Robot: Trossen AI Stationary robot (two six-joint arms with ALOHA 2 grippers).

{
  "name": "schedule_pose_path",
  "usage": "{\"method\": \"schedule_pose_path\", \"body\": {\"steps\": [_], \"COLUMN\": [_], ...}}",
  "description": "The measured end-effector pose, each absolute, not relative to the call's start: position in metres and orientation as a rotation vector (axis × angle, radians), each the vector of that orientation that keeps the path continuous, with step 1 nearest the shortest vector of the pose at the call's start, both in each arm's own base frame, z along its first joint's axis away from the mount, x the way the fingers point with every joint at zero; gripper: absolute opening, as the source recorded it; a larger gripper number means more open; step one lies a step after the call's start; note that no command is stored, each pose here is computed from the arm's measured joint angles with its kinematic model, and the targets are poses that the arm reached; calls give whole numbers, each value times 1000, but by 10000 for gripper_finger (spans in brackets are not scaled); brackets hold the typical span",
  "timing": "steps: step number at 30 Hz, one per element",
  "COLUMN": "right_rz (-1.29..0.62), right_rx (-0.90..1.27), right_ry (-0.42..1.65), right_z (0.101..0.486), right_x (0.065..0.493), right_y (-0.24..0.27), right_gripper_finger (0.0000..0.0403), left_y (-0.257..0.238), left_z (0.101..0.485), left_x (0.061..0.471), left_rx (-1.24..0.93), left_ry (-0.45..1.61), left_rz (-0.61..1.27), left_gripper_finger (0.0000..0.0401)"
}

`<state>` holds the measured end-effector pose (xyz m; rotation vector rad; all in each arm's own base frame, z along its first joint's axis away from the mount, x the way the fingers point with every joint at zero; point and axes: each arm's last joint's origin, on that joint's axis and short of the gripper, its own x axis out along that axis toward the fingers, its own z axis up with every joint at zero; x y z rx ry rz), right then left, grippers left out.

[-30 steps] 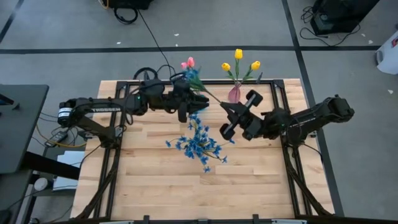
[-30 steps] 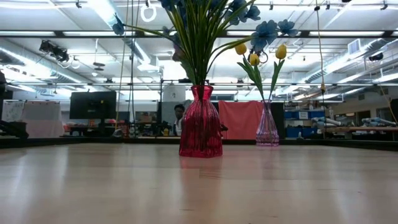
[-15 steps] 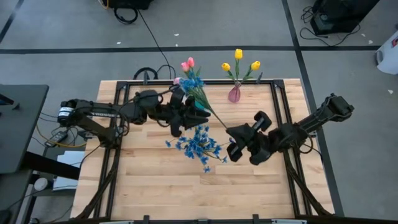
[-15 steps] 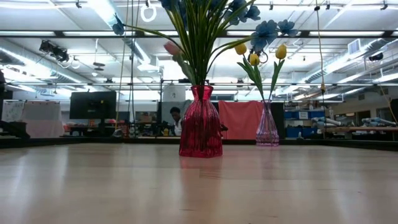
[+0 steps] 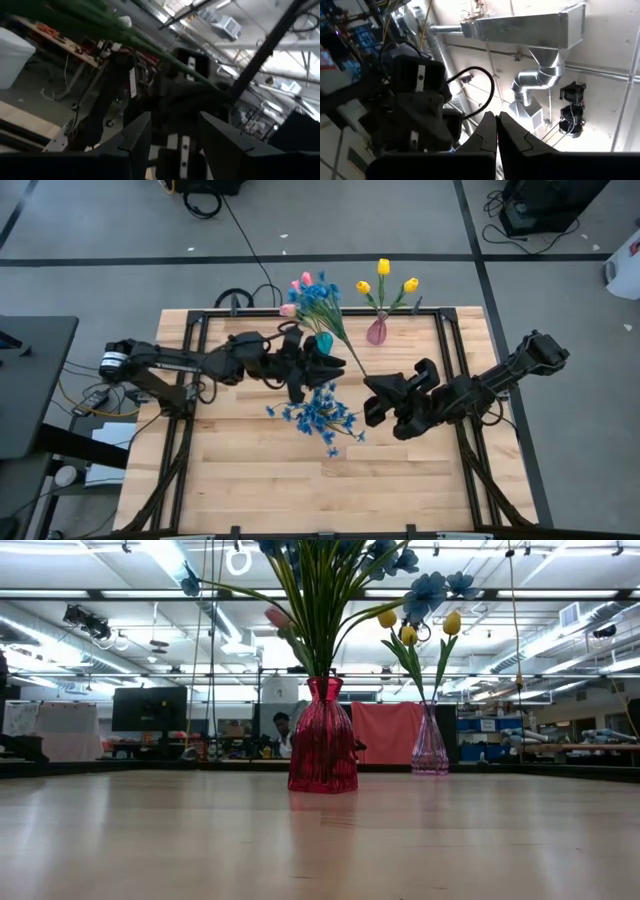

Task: Sort flowers into vase by color
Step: Put the blue flower into the red vase

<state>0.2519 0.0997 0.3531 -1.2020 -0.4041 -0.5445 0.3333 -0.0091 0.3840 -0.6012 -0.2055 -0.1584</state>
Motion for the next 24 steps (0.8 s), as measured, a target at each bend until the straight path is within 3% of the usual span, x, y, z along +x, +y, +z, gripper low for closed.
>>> {"method": "schedule_pose_path", "body": {"steps": [14, 24], "right_rz": [-530, -516], "right_rx": [-1265, -1219], "right_ry": [-248, -239], "right_z": [342, 341], "right_x": [260, 261], "right_y": [100, 100], "right_gripper_finger": [11, 11], "left_y": [5, 16], "left_z": [385, 384], "left_x": [346, 346], "left_rx": [-653, -640], "left_ry": [-418, -408], "left_rz": [-198, -195], "left_gripper_finger": [168, 144]}}
